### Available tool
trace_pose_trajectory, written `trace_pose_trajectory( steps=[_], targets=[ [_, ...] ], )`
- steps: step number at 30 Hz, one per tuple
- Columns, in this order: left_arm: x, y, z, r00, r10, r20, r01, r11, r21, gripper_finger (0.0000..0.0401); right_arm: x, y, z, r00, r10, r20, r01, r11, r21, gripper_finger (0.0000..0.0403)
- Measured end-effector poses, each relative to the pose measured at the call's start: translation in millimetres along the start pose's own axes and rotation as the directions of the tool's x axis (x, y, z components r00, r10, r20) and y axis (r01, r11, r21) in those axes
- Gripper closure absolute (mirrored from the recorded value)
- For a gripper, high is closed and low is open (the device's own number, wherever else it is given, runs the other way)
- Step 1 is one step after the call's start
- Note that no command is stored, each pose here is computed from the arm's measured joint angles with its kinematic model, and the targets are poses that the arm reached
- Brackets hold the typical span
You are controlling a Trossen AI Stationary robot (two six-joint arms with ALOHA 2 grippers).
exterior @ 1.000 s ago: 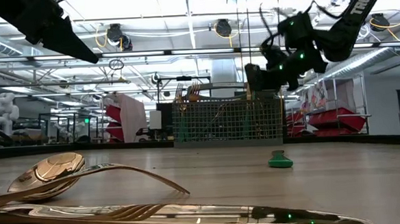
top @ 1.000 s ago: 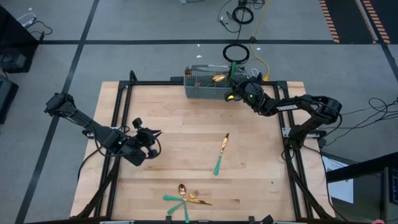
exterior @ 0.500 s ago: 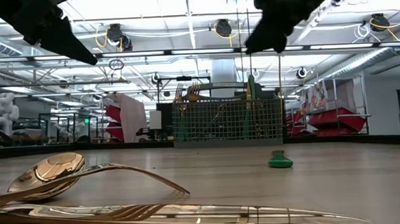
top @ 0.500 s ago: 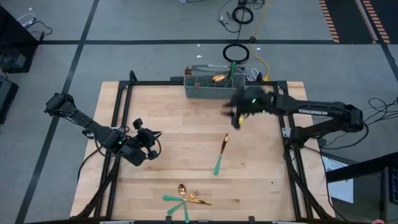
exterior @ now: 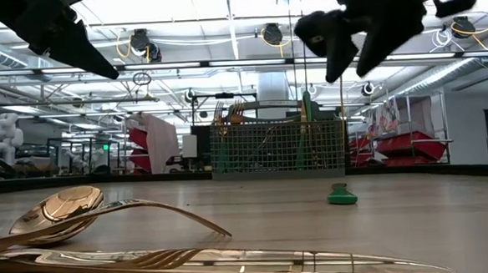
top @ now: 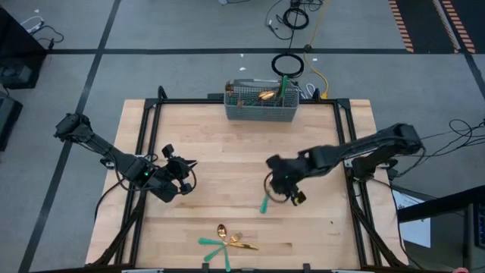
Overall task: Sort silverware
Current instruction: Put the green knife into the gray silverware basket with the other knives
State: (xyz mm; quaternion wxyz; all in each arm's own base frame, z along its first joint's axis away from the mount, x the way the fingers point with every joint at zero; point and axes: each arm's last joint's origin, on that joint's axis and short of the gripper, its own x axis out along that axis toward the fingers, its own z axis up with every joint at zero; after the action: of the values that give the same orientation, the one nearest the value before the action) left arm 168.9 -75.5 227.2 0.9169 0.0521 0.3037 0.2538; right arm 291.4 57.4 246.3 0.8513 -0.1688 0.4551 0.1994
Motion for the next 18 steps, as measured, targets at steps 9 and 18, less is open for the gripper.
trace_pose_trajectory(
  steps=[9, 18],
  targets=[
    [0, -1, 0, 1.0, -0.018, -0.012, 0.018, 1.0, 0.0, 0.036, 61, 3, 16, 0.986, 0.087, -0.139, -0.12, 0.961, -0.251, 0.0245],
    [0, -1, -1, 0.998, -0.046, -0.031, 0.045, 0.999, -0.027, 0.036, 100, 2, 12, 0.96, 0.126, -0.25, -0.213, 0.908, -0.361, 0.0245]
  ],
)
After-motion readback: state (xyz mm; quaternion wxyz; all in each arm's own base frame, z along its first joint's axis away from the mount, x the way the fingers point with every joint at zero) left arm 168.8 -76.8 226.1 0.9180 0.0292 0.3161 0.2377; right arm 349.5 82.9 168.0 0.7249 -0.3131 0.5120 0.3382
